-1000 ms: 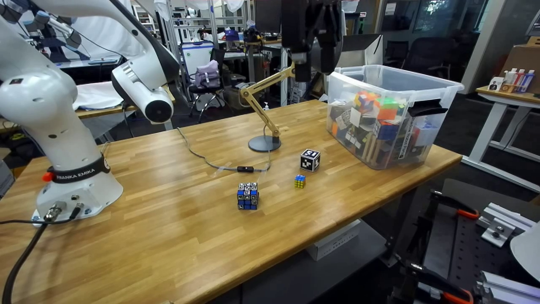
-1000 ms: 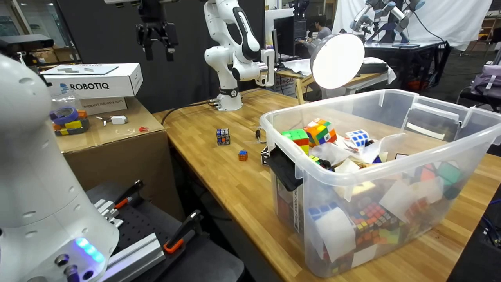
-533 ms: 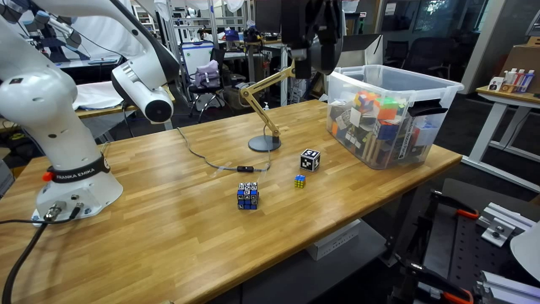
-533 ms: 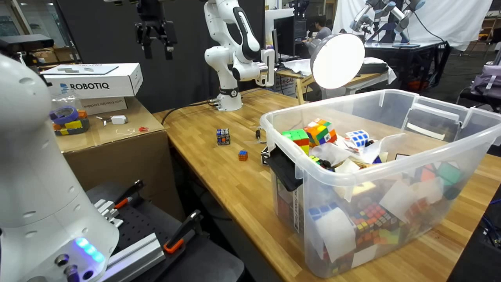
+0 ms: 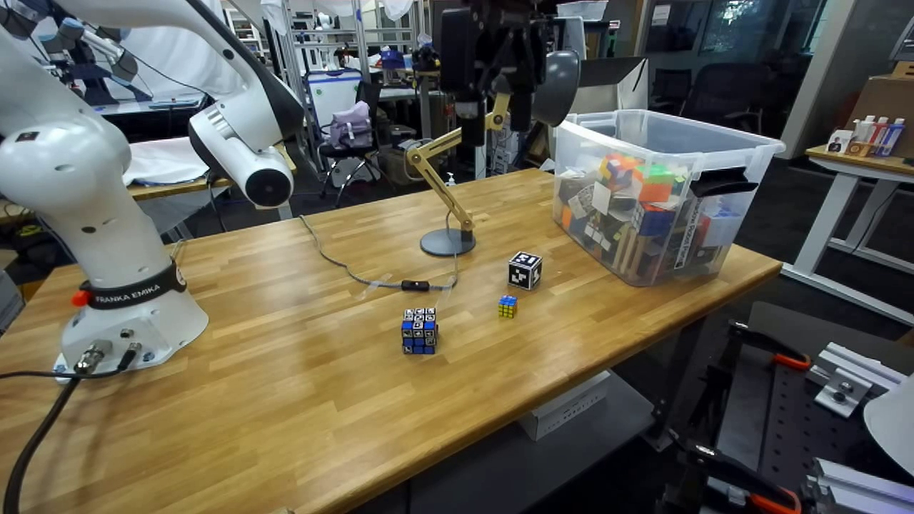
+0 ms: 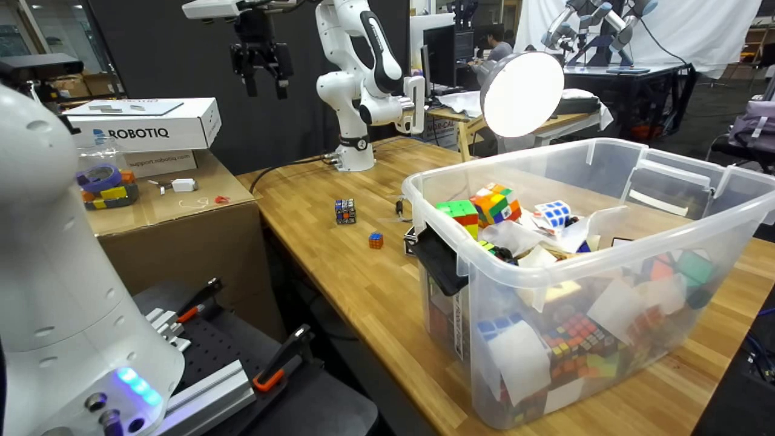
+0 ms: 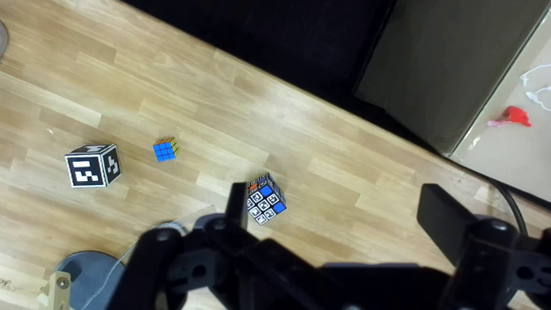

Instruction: Turn off the desk lamp

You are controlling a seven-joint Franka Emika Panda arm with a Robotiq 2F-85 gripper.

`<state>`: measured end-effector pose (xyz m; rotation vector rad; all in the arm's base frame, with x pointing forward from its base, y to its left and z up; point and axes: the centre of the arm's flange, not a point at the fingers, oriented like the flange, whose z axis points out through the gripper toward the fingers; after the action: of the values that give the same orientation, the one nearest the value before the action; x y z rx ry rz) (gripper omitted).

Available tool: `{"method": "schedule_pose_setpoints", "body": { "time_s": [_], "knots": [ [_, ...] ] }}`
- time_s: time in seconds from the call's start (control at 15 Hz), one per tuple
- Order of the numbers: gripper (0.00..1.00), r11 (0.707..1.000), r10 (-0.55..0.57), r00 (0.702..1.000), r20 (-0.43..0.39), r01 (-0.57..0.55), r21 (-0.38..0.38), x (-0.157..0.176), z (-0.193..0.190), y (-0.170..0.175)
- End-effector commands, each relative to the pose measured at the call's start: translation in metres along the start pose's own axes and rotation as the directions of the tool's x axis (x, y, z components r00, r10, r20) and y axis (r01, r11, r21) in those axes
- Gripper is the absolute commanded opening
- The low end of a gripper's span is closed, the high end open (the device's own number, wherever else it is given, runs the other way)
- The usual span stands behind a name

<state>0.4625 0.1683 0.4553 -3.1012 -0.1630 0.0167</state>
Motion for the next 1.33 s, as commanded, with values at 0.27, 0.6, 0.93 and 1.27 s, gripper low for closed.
{"method": "schedule_pose_setpoints", "body": {
  "time_s": [0.27, 0.6, 0.93, 1.27],
  "knots": [
    [1.00, 0.997, 0.071, 0.997, -0.012, -0.071, -0.032, 0.088, 0.050, 0.032],
    [1.00, 0.996, 0.055, 0.998, -0.003, -0.055, -0.066, 0.099, 0.072, 0.042],
    [1.00, 0.996, 0.052, 0.999, -0.006, -0.052, -0.071, 0.103, 0.071, 0.041],
    [1.00, 0.995, 0.062, 0.998, -0.002, -0.062, -0.080, 0.106, 0.075, 0.044]
  ]
}}
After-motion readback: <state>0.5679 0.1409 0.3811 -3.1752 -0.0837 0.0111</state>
